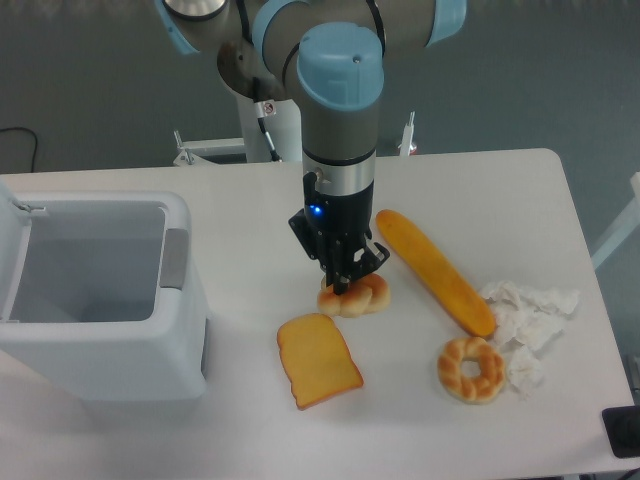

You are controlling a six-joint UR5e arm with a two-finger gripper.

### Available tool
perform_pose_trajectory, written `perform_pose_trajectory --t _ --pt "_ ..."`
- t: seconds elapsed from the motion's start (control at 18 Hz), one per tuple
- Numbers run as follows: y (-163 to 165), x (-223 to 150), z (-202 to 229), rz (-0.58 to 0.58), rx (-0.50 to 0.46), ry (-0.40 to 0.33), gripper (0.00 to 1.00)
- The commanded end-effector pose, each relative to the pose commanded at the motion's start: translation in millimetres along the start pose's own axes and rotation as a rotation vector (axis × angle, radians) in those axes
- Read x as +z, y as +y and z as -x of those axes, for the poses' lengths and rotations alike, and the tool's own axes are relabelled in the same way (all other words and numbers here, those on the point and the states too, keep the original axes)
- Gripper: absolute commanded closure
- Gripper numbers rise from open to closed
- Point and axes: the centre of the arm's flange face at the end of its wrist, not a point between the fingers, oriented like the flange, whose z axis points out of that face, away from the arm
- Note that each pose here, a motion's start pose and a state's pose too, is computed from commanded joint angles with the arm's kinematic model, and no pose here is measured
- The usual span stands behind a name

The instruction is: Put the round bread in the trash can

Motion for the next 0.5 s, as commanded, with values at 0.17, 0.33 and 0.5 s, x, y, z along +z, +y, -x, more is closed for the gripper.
perform_pose_trajectory --t 0.17,0.33,0.5 --pt "-0.3 0.7 -0.9 0.002 0.0 0.001 0.93" --pt "-1.2 1.4 -1.9 -0.009 -0.002 0.009 0.93" --pt "-1.0 0.5 -0.9 -0.012 -0.006 0.007 0.93"
